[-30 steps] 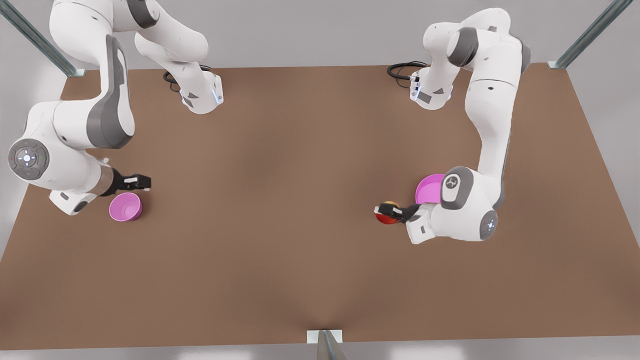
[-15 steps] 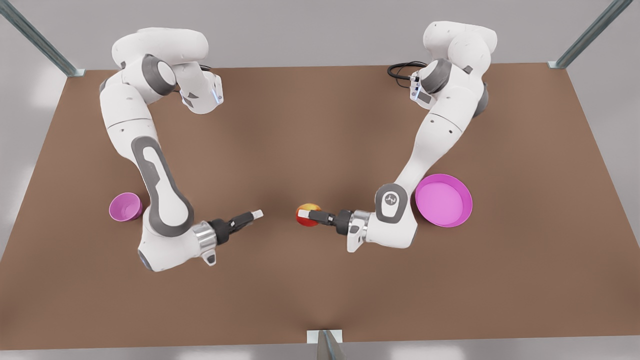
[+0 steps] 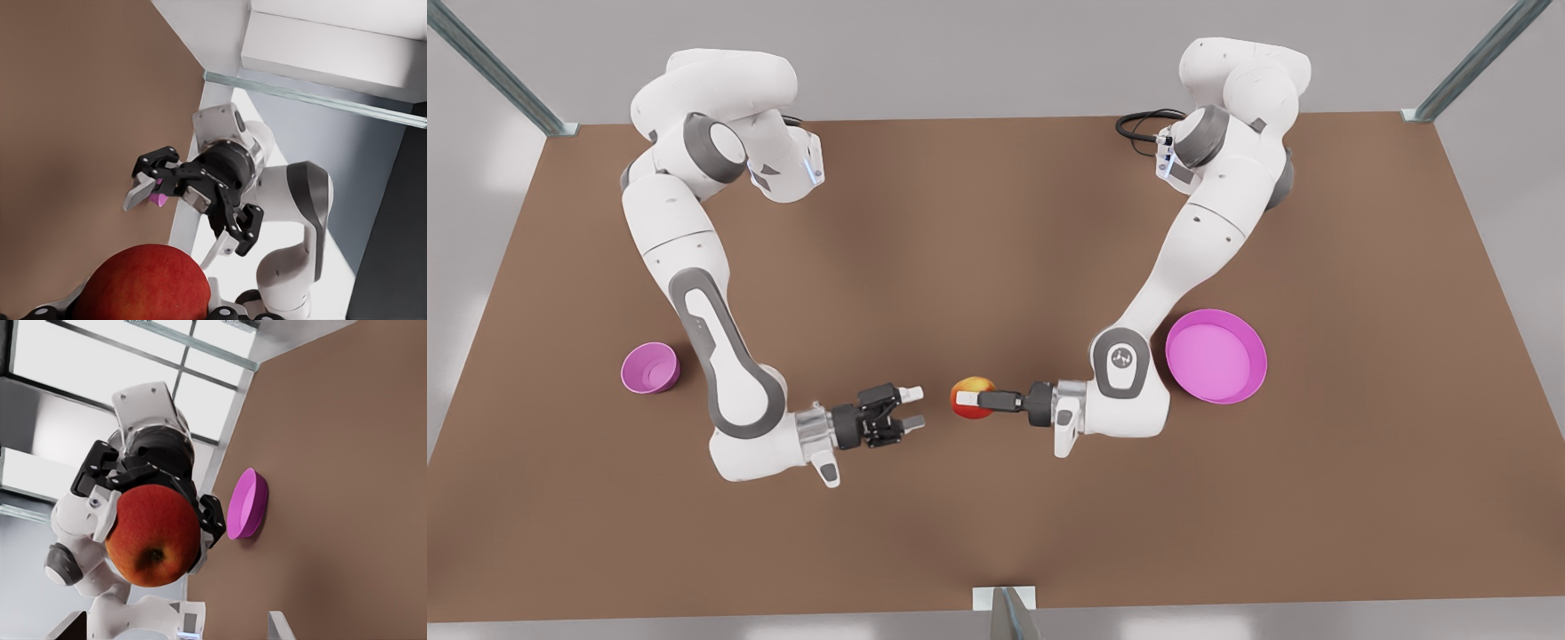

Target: Use the left arm to pick up the apple from the plate, transfer it to the gripper of the right arm, and then use the right arm to place it into the bowl

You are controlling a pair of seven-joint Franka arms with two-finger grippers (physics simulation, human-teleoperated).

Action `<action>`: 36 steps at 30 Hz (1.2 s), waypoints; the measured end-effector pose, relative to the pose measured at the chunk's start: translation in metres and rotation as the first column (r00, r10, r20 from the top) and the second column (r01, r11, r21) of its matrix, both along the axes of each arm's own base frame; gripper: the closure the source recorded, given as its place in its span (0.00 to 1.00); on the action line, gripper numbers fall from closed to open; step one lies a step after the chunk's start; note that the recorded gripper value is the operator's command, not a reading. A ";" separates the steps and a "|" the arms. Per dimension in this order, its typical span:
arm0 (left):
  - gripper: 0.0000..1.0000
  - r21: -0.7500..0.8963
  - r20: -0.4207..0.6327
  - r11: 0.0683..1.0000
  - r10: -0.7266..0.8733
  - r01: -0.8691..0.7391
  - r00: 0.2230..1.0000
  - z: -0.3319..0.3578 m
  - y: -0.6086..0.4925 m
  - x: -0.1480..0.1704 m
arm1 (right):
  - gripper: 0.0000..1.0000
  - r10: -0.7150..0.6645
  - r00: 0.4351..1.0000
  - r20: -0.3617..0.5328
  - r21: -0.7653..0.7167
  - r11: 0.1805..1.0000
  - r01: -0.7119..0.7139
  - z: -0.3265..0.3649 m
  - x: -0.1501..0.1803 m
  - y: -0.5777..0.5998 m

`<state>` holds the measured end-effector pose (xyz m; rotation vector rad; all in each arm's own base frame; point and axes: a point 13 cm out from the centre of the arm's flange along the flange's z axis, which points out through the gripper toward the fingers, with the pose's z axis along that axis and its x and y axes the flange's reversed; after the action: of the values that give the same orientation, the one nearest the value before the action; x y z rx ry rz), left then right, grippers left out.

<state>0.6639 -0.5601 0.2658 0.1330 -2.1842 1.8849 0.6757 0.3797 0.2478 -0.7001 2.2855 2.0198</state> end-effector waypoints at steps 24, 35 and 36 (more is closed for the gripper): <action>0.25 -0.024 0.086 1.000 -0.013 0.015 0.996 -0.005 -0.003 -0.003 | 0.00 -0.099 0.801 0.591 0.245 0.968 -0.061 0.019 0.015 0.037; 0.25 -0.026 0.106 1.000 -0.010 0.013 0.994 -0.004 -0.004 -0.001 | 0.00 -0.146 0.735 0.662 0.322 0.941 -0.103 0.023 0.002 0.052; 0.25 -0.026 0.107 1.000 -0.010 0.013 0.994 -0.004 -0.003 -0.001 | 0.00 -0.149 0.731 0.666 0.329 0.938 -0.109 0.024 0.000 0.055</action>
<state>0.6627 -0.5635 0.2615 0.0151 -2.2222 1.9563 0.6760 0.4343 0.2717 -1.1352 1.4568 1.6714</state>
